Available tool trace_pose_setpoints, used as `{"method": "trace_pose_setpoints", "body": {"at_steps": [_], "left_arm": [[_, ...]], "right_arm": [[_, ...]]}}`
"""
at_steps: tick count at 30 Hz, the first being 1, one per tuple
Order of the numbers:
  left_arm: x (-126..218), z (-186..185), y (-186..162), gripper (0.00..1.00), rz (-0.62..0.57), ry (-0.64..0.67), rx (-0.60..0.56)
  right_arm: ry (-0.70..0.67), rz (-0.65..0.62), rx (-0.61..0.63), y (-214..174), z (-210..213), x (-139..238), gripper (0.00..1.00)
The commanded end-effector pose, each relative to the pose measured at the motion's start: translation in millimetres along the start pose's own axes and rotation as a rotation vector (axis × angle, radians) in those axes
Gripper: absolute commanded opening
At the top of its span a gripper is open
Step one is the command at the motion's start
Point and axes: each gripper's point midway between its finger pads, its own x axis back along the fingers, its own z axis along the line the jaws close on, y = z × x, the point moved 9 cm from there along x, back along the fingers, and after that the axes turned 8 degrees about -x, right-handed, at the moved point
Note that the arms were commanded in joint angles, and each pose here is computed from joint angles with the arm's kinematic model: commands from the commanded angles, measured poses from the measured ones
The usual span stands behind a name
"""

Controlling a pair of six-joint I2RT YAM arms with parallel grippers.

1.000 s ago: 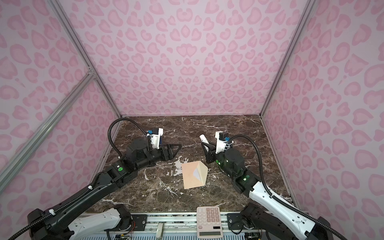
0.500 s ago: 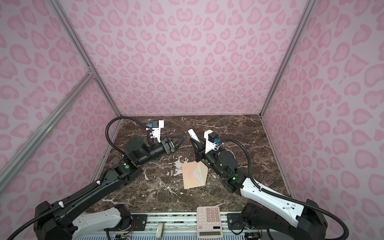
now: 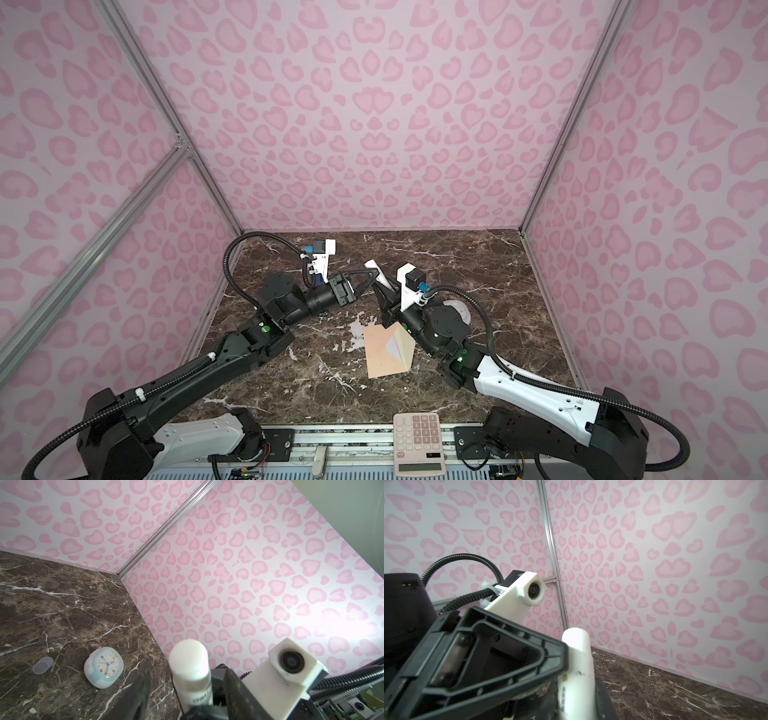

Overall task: Place the letter into the envelope and seal it
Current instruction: 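Bring the glue stick toward the open left gripper with the right gripper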

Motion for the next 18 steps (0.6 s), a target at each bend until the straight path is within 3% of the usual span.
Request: {"method": "trace_pose_setpoints", "body": {"at_steps": [1,7,12,18], "left_arm": [[-1.9,-6.7,4.3,0.50,-0.024,-0.072,0.004],[-2.8,-7.4,4.1,0.30,-0.013,-0.078,0.006],[-2.4,-5.9,2.2,0.20,0.001,-0.066,0.002],[0.1,-3.8,1.6,0.12,0.014,-0.031,-0.018]], "right_arm": [[0.004,-0.049,0.030,6.1,5.0,-2.0,0.00],[-0.029,-0.019,0.092,-4.4,3.6,-4.8,0.00],[-0.046,0.001,0.133,-12.4,1.8,-4.5,0.01],[0.034,0.097,0.184,-24.3,6.7,-3.1,0.37]]}}
